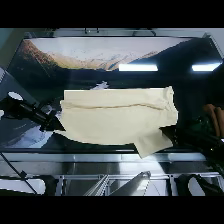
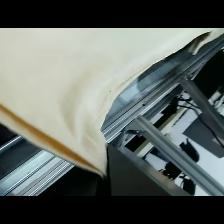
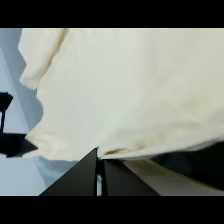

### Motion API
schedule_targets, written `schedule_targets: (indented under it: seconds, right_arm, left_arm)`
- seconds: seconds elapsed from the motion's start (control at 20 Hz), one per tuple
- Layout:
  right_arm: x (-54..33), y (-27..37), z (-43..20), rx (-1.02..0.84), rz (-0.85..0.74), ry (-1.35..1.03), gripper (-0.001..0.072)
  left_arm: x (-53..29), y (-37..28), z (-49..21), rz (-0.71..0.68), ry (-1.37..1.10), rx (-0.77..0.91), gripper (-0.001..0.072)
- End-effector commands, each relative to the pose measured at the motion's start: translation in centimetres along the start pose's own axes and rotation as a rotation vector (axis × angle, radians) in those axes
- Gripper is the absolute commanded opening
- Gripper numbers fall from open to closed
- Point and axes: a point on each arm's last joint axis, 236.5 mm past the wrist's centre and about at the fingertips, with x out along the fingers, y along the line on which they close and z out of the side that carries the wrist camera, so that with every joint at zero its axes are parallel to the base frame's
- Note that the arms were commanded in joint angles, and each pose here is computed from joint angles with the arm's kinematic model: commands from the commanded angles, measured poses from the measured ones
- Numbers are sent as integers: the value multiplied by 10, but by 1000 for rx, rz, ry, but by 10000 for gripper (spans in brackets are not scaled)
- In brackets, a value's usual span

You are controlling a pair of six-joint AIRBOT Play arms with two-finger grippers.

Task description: Fold the shirts.

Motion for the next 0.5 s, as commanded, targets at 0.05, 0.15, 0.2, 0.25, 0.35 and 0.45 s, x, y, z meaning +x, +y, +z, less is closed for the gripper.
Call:
schedule_targets:
  seconds: [0.05,0.15,0.2,0.25,0.35,0.45]
  right_arm:
    - [8,6,63,-4,13,-88,17]
    - [18,19,96,12,91,-104,17]
    - [22,24,111,15,121,-107,17]
    - [27,27,125,20,145,-104,17]
    - [40,28,148,16,163,-91,17]
    - [59,26,165,-6,148,-73,18]
  left_arm:
    - [-36,-12,13,-195,-156,-15,21]
    - [-54,-14,20,-255,-225,-17,21]
    - [-63,-16,28,-278,-254,-8,21]
    - [-72,-20,38,-293,-278,5,21]
    - [-83,-29,65,-309,-306,40,20]
    - [-80,-34,96,-269,-297,68,20]
